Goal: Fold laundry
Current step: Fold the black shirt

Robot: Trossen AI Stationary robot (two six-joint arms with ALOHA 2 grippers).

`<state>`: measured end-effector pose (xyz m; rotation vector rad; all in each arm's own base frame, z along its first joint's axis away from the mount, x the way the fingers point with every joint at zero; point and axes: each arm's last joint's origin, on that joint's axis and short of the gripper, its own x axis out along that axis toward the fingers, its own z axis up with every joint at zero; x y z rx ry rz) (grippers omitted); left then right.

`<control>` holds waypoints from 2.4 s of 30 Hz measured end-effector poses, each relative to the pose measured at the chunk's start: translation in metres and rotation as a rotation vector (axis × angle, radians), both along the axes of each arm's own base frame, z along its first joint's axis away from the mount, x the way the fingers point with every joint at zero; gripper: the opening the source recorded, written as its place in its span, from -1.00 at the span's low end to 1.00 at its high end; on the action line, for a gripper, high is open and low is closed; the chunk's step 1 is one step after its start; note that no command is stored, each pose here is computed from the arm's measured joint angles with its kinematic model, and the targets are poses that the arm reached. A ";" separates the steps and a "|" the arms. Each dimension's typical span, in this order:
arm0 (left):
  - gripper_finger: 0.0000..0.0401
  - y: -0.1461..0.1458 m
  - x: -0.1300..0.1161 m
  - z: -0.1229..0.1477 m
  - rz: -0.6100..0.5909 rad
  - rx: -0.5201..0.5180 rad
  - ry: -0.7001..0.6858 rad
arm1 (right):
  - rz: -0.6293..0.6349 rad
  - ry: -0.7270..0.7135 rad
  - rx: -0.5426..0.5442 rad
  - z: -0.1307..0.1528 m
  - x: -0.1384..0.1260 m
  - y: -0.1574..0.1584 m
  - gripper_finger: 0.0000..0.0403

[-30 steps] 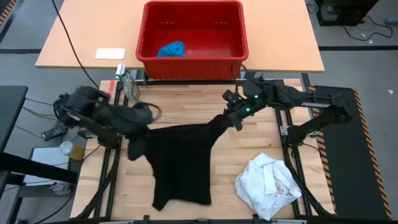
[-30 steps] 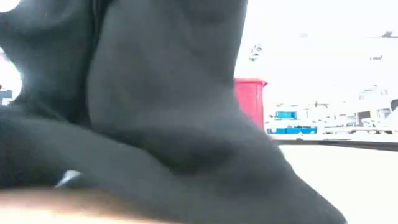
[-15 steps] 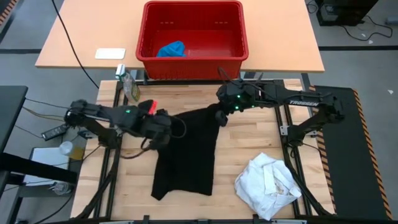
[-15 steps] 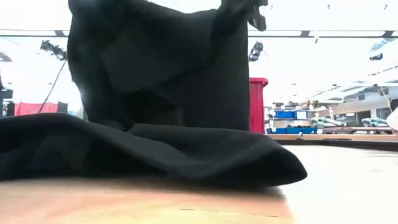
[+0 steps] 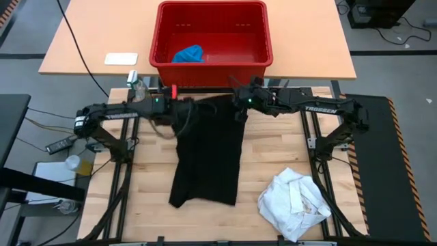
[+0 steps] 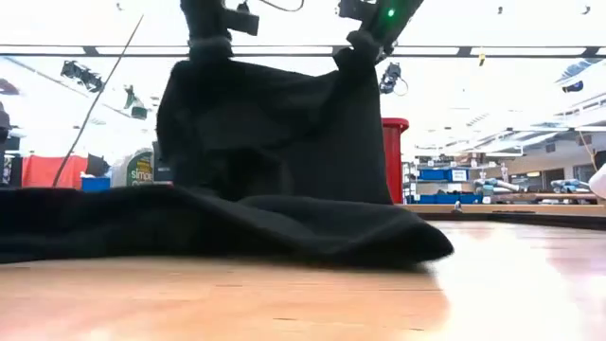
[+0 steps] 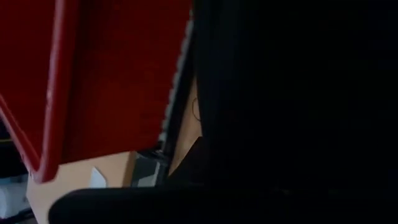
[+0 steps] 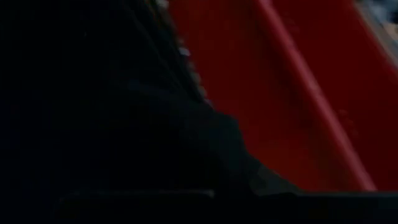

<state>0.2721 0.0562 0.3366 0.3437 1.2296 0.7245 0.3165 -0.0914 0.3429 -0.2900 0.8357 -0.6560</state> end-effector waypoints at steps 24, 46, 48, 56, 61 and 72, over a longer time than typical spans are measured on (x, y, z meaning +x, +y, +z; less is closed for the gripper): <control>-0.94 -0.030 0.009 -0.007 -0.172 -0.255 -0.025 | 0.304 -0.007 0.569 -0.022 0.004 0.041 -0.91; -0.97 -0.085 0.006 -0.098 -0.212 0.181 0.036 | 0.184 0.119 0.357 -0.082 -0.001 0.064 -0.91; -0.97 -0.093 0.003 -0.102 -0.229 0.185 0.038 | 0.196 0.123 0.395 -0.089 -0.002 0.069 -0.91; -0.97 -0.115 -0.007 -0.116 -0.279 0.171 0.027 | 0.207 0.090 0.414 -0.106 -0.003 0.091 -0.91; -0.97 -0.127 -0.012 -0.121 -0.316 0.161 0.017 | 0.270 0.072 0.388 -0.110 -0.002 0.107 -0.92; -0.97 -0.154 -0.016 -0.130 -0.403 0.054 -0.030 | 0.367 0.045 0.486 -0.137 -0.010 0.137 -0.92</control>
